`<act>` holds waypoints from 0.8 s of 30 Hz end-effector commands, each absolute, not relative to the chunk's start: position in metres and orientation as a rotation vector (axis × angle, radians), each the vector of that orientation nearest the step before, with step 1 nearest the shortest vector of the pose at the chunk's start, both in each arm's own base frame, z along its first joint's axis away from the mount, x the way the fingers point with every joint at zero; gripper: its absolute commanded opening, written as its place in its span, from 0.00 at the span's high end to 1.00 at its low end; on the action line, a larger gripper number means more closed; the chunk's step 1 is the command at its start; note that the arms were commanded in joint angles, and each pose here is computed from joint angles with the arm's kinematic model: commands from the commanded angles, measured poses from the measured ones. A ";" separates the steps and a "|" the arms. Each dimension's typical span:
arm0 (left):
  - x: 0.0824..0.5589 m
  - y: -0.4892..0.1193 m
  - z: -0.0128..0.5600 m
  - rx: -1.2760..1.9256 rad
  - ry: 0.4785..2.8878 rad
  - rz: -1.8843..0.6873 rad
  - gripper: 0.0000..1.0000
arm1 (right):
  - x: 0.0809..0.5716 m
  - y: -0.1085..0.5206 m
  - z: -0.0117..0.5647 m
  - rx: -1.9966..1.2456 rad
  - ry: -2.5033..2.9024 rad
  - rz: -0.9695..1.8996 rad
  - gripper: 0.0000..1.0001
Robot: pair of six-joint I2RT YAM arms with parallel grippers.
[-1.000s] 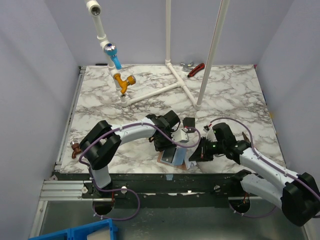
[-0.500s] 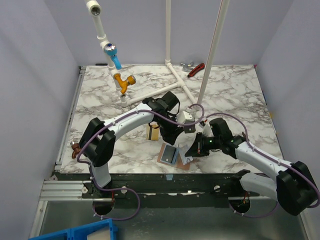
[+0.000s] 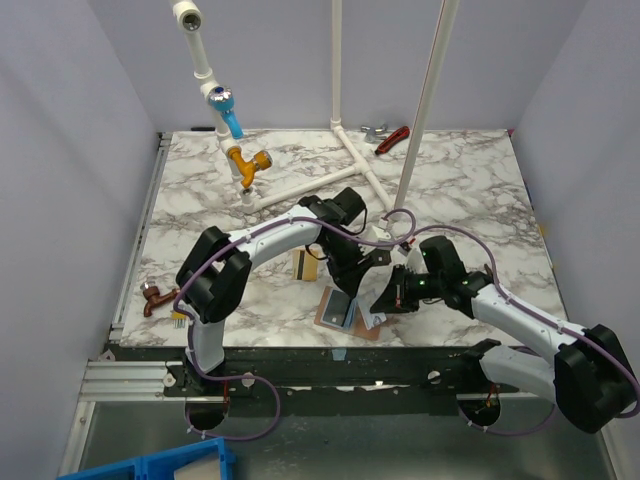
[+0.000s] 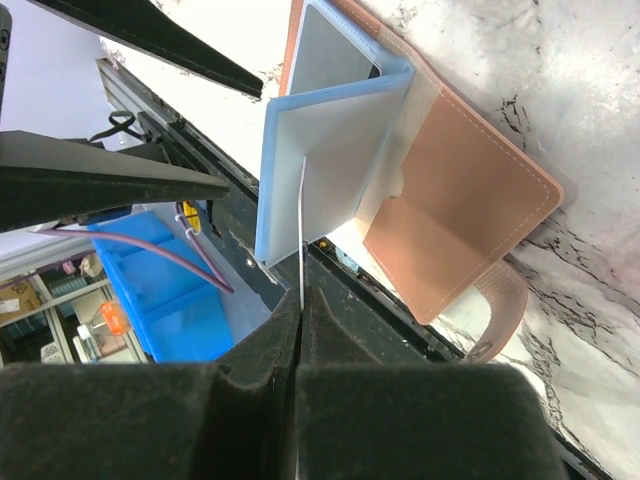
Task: Put the credit cards into the card holder
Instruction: Turn over the card slot in the card holder.
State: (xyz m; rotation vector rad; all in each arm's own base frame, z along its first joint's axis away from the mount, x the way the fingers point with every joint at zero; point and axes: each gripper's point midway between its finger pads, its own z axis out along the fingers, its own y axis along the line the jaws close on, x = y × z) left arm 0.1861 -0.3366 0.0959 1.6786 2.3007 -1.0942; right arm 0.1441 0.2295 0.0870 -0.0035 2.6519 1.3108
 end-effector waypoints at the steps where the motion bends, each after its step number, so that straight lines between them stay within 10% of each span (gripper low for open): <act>1: 0.181 -0.347 0.105 1.686 2.272 -1.165 0.59 | 0.136 0.228 0.083 -0.037 2.665 1.317 0.99; 24: 0.173 -0.345 0.076 1.780 2.281 -1.003 0.59 | 0.132 0.227 0.080 -0.025 2.666 1.319 0.99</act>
